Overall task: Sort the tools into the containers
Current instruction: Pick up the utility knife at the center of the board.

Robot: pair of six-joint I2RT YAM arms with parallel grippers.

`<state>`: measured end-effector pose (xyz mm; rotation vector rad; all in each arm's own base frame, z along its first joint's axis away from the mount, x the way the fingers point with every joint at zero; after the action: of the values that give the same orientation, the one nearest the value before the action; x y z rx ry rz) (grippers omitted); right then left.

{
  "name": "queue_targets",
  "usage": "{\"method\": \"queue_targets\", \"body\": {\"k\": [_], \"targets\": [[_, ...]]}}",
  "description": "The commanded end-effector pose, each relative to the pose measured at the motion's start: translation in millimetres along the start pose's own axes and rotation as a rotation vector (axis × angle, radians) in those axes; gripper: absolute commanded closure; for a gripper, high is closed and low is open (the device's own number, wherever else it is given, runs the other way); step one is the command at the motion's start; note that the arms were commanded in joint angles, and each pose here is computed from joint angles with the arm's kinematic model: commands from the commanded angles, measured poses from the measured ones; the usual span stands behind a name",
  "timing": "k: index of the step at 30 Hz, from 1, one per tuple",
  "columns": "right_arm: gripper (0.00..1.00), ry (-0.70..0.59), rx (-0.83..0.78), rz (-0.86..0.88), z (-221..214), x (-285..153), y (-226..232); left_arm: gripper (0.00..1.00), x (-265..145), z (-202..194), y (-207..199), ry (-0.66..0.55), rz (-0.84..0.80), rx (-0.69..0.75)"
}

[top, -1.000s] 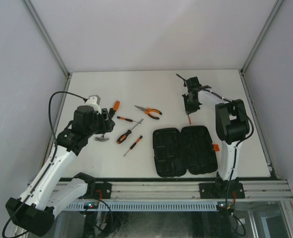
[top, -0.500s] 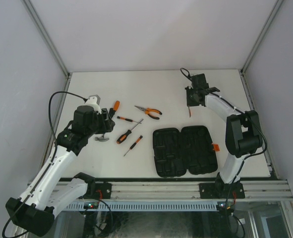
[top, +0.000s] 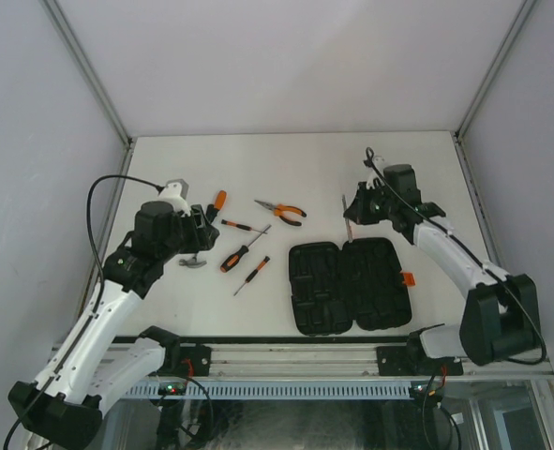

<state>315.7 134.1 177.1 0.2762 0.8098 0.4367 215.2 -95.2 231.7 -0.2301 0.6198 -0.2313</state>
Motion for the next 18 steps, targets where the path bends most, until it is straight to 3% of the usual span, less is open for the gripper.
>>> {"method": "queue_targets", "body": {"k": [1, 7, 18], "targets": [[1.0, -0.104, 0.004, 0.325, -2, -33, 54, 0.44, -7, 9, -16, -0.08, -0.128, -0.001], [1.0, -0.123, -0.086, 0.553, -33, -64, 105, 0.43, -28, 18, -47, -0.158, -0.267, -0.02], [1.0, -0.235, -0.073, 0.715, -52, -98, 180, 0.39, -62, 33, -99, -0.251, -0.504, -0.128]]}}
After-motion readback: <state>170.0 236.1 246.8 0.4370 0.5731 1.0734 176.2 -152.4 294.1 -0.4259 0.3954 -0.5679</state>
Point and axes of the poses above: each gripper's point midway between its finger pads, its own x axis out along the fingers, its own y axis along the line the jaws close on, z = x × y, the point moved 5 cm from there along -x, back along the fingers, and after that the axes turned 3 degrees about x, right-handed, at the moved point
